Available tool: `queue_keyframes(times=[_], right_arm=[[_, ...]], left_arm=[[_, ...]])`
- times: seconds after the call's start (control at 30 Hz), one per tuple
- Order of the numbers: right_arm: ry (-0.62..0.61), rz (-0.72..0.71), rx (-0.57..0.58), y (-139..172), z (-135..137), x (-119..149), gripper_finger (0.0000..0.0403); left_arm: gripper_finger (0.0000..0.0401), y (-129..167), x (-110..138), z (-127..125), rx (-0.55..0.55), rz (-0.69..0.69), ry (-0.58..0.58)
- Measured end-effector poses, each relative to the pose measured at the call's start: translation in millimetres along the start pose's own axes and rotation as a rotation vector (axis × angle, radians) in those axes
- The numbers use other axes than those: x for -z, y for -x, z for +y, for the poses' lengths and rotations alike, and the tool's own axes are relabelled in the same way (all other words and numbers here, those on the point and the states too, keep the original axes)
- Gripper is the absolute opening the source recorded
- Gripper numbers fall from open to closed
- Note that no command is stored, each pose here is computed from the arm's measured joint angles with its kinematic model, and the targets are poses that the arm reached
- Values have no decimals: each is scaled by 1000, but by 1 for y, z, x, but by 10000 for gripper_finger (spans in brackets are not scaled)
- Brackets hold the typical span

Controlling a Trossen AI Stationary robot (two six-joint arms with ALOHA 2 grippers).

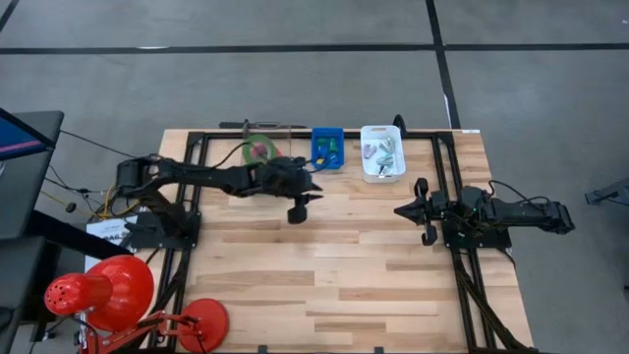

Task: Pick and place Stapler, Stapler remover, tape
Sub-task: Return to Home Position

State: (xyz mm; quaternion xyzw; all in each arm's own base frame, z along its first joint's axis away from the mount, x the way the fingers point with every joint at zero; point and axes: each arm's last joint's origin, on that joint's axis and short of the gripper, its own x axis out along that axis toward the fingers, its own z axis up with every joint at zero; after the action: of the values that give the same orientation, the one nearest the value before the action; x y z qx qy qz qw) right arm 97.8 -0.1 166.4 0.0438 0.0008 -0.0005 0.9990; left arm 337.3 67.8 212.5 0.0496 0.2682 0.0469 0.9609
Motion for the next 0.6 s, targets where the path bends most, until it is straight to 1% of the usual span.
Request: queue_keyframes(times=[0.2,0.4,0.6], right_arm=[[0,0,0,0,0,0,0],[0,-1,1,0,0,0,0],[0,-2,0,0,0,0,0]], left_arm=[[82,34,18,-18,28,-46,-23],[77,62,54,-33,53,-74,-40],[64,87,84,-39,49,-167,-47]])
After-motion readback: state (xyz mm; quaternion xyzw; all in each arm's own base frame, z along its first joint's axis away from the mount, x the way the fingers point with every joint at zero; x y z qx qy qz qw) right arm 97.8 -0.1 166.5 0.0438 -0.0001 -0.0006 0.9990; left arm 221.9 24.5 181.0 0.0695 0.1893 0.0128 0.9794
